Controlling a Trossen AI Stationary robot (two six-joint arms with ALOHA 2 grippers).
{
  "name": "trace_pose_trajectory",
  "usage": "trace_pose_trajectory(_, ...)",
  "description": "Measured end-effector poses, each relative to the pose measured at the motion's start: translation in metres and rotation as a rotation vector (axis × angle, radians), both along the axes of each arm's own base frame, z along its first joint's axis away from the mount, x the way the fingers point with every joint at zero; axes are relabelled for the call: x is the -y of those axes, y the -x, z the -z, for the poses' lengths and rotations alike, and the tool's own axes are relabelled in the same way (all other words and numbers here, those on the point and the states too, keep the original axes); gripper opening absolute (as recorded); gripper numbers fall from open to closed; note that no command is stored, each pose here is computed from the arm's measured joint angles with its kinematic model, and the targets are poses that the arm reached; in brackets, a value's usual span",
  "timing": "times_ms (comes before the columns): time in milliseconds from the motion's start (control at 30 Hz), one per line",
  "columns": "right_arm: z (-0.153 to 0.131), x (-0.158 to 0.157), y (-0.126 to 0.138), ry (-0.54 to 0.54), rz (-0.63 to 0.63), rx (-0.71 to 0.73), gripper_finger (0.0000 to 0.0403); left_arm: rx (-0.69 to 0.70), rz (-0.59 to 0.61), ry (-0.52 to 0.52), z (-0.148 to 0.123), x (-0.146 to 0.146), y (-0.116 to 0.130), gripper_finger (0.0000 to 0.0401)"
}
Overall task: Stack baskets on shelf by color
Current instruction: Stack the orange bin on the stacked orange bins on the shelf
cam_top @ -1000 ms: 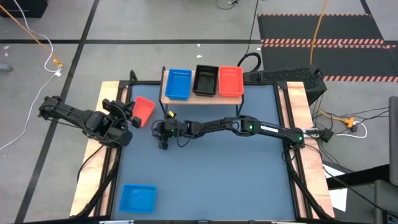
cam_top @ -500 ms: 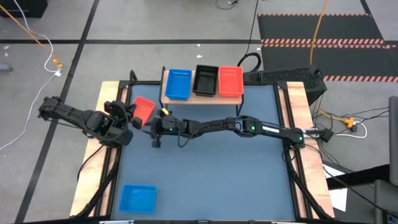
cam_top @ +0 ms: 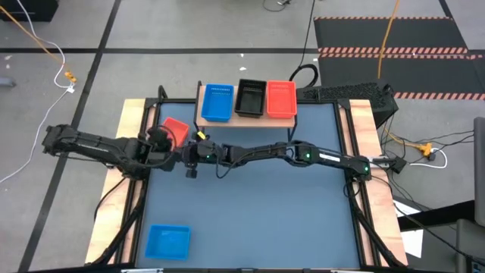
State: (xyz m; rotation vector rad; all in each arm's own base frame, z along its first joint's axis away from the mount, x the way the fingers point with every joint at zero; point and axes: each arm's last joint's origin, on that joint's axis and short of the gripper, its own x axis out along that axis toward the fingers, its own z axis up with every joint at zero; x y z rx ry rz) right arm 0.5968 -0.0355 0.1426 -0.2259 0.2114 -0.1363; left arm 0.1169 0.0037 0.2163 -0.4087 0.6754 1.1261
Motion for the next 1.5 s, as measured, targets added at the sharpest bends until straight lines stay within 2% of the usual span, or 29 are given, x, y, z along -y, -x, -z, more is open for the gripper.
trace_pose_trajectory(133, 0.01, -0.009, 0.003, -0.004, -0.006, -0.131, 0.0153, 0.0, 0.011, 0.06, 0.032, 0.001, -0.001, 0.0011)
trace_pose_trajectory(233, 0.012, -0.02, 0.007, 0.027, 0.039, -0.228, 0.0153, 0.004, 0.015, 0.095, 0.054, 0.001, 0.001, 0.0004)
trace_pose_trajectory(433, -0.004, -0.044, 0.021, 0.085, 0.001, -0.415, 0.0153, -0.006, 0.019, 0.188, 0.071, 0.001, 0.004, 0.0007)
trace_pose_trajectory(533, -0.014, -0.056, 0.027, 0.091, -0.021, -0.464, 0.0153, 0.035, 0.08, 0.218, 0.07, 0.002, -0.003, 0.0003)
trace_pose_trajectory(667, -0.029, -0.068, 0.033, 0.064, -0.028, -0.476, 0.0153, 0.127, 0.243, 0.256, 0.064, 0.007, -0.019, 0.001)
trace_pose_trajectory(800, -0.042, -0.079, 0.041, 0.046, -0.035, -0.512, 0.0153, 0.225, 0.375, 0.232, 0.056, 0.011, -0.031, 0.0004)
trace_pose_trajectory(967, -0.049, -0.092, 0.047, 0.027, -0.047, -0.534, 0.0153, 0.282, 0.499, 0.189, 0.047, 0.016, -0.038, 0.0013)
trace_pose_trajectory(1100, -0.045, -0.095, 0.046, 0.022, -0.052, -0.51, 0.0153, 0.307, 0.567, 0.168, 0.034, 0.018, -0.039, 0.001)
trace_pose_trajectory(1233, -0.036, -0.093, 0.04, 0.051, -0.073, -0.394, 0.0153, 0.323, 0.624, 0.125, 0.016, 0.021, -0.036, 0.0004)
trace_pose_trajectory(1333, -0.024, -0.084, 0.038, 0.067, -0.057, -0.293, 0.0153, 0.287, 0.582, 0.088, 0.009, 0.02, -0.029, 0.0008)
trace_pose_trajectory(1400, -0.013, -0.079, 0.038, 0.061, -0.04, -0.277, 0.0153, 0.224, 0.463, 0.059, 0.015, 0.016, -0.021, 0.0005)
trace_pose_trajectory(1500, -0.005, -0.075, 0.041, 0.033, -0.02, -0.294, 0.0153, 0.204, 0.286, 0.029, 0.028, 0.011, -0.014, 0.0004)
